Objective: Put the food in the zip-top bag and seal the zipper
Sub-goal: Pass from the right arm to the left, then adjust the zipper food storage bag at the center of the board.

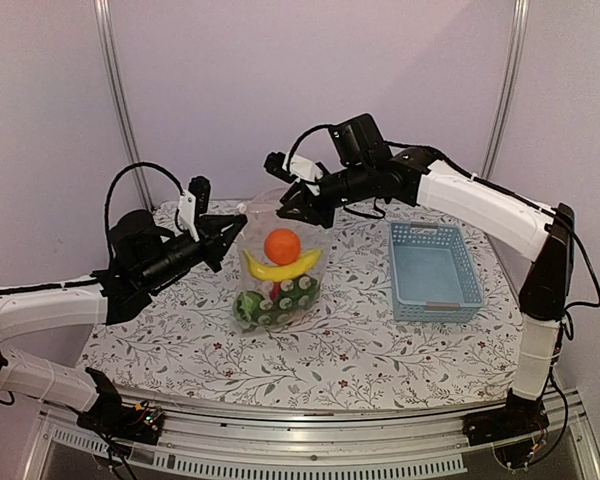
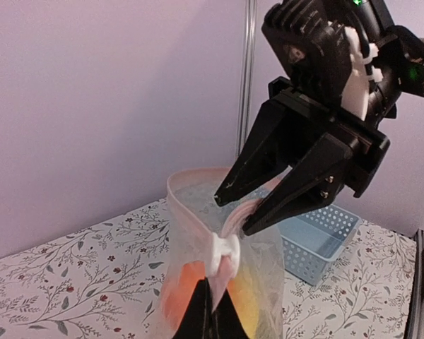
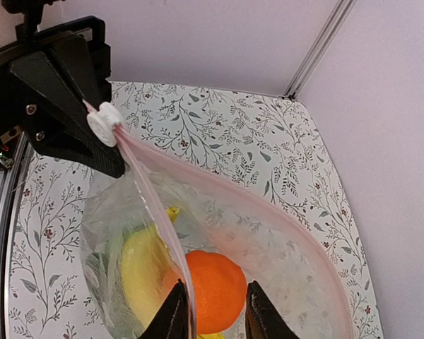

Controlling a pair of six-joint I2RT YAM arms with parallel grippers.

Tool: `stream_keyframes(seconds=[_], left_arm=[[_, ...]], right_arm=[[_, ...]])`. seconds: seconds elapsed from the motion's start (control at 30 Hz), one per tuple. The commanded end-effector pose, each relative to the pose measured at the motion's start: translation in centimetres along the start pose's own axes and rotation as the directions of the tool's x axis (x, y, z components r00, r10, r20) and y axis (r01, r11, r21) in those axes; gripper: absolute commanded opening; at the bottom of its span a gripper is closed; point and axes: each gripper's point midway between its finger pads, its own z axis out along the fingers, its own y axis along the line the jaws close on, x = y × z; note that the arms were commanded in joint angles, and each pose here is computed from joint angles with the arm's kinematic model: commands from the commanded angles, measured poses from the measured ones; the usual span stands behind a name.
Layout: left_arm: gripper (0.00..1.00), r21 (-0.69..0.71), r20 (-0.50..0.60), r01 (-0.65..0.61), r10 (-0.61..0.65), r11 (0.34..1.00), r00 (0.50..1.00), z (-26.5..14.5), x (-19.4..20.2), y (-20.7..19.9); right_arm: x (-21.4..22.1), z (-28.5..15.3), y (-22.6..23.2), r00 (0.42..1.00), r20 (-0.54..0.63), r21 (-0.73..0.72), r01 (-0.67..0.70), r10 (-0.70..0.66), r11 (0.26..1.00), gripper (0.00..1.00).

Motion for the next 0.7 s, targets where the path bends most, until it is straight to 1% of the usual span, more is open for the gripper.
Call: stream_keyframes(seconds=[0.0, 0.1, 0.17, 0.27, 0.37, 0.43, 0.5, 0.57, 0.67], left_arm=[[0.00, -0.033, 0.035, -0.062, 0.063, 0.998, 0.997, -0.4, -2.1, 0.5], [0.00, -0.044, 0.028, -0.076, 0.077, 0.996, 0.997, -0.6, -2.0, 0.9], [0.00, -0.034, 0.026, -0.083, 0.084, 0.996, 0.996, -0.7, -2.0, 0.9], [0.00, -0.028, 0.027, -0.090, 0.091, 0.996, 0.996, -1.0, -2.2, 1.0], [0.00, -0.011, 0.028, -0.091, 0.092, 0.996, 0.995, -1.3, -2.3, 0.8], [0.00, 0.011, 0.026, -0.092, 0.092, 0.996, 0.995, -1.4, -2.3, 0.5], [0.00, 0.035, 0.027, -0.090, 0.089, 0.995, 0.996, -1.5, -2.3, 0.1], [0.00, 0.039, 0.028, -0.088, 0.087, 0.995, 0.996, -1.6, -2.4, 0.1], [0.00, 0.038, 0.022, -0.085, 0.084, 0.996, 0.996, -1.6, -2.2, 0.2]], right_arm=[[0.0, -3.4, -3.8, 1.000, 0.013, 0.094, -0.021, 0.020, 0.995, 0.29], [1.6, -5.9, -5.0, 0.999, 0.018, 0.080, -0.044, 0.043, 0.996, 0.32], [3.3, -7.3, -5.8, 0.998, 0.014, 0.072, -0.056, 0.055, 0.996, 0.37], [5.6, -9.9, -7.1, 0.997, 0.020, 0.060, -0.071, 0.070, 0.996, 0.48], [8.1, -11.8, -8.8, 0.995, 0.031, 0.041, -0.094, 0.092, 0.995, 0.62], [9.6, -11.3, -8.9, 0.996, 0.003, 0.020, -0.091, 0.091, 0.996, 0.67], [10.5, -10.4, -8.2, 0.997, -0.004, -0.037, -0.077, 0.077, 0.996, 0.69], [10.9, -9.5, -7.3, 0.997, 0.020, -0.105, -0.071, 0.073, 0.992, 0.70], [10.8, -8.3, -5.9, 0.993, 0.053, -0.214, -0.094, 0.107, 0.972, 0.71]])
